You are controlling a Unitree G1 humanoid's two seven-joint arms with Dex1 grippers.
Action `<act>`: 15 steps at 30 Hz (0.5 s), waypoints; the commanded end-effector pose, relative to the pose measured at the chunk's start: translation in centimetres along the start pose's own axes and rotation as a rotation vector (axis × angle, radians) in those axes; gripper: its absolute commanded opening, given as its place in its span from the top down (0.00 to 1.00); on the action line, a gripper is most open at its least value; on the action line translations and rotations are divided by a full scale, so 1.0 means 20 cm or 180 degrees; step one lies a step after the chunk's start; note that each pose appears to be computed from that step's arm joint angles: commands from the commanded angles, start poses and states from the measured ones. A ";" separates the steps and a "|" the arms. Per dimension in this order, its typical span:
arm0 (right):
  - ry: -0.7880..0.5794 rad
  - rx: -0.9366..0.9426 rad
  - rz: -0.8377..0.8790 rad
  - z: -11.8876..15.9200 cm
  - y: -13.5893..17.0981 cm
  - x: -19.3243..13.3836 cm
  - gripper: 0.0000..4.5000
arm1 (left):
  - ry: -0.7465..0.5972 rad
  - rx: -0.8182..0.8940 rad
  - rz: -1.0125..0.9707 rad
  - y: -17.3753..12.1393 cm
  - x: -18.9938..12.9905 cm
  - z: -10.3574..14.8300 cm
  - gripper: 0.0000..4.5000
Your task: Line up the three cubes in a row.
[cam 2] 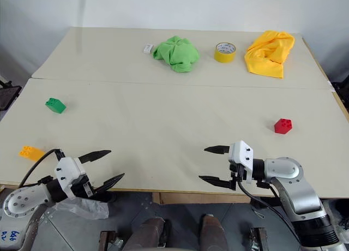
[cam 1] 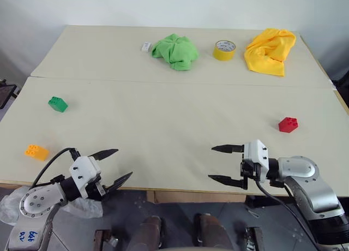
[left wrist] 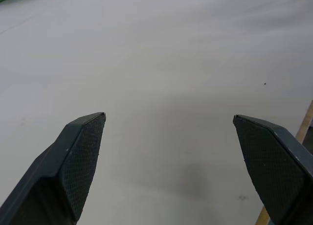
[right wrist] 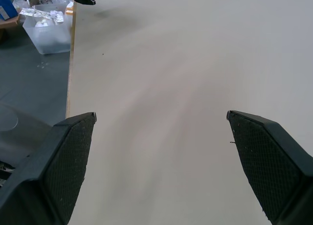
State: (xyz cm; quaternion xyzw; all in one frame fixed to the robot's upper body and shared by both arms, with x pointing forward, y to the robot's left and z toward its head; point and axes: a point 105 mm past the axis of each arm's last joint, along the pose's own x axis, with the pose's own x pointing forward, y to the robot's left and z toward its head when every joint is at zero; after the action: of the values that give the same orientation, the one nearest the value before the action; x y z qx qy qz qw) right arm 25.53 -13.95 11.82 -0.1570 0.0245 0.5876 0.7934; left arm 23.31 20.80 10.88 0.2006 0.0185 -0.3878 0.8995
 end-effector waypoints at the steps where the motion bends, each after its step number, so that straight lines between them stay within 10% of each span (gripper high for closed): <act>1: -0.0098 -0.0123 -0.0130 0.04 -0.02 0.00 0.00 | -0.0141 0.0179 -0.0014 0.00 0.01 0.06 0.01; 7: -0.0217 0.0022 -0.0970 0.08 -0.14 -0.16 0.00 | -0.0521 -0.0148 -0.0160 -0.01 0.14 0.18 0.01; 15: -0.0181 0.0374 -0.3076 -0.05 -0.29 -0.75 0.00 | -0.0889 -0.0074 -0.0609 -0.13 0.38 0.33 0.01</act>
State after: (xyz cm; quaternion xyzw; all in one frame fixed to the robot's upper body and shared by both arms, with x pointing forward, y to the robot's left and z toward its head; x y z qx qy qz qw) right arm 27.01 -27.67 14.36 -0.0864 -0.0116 0.2079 0.9743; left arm 26.31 12.36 14.06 0.1200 -0.0699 -0.4840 0.8640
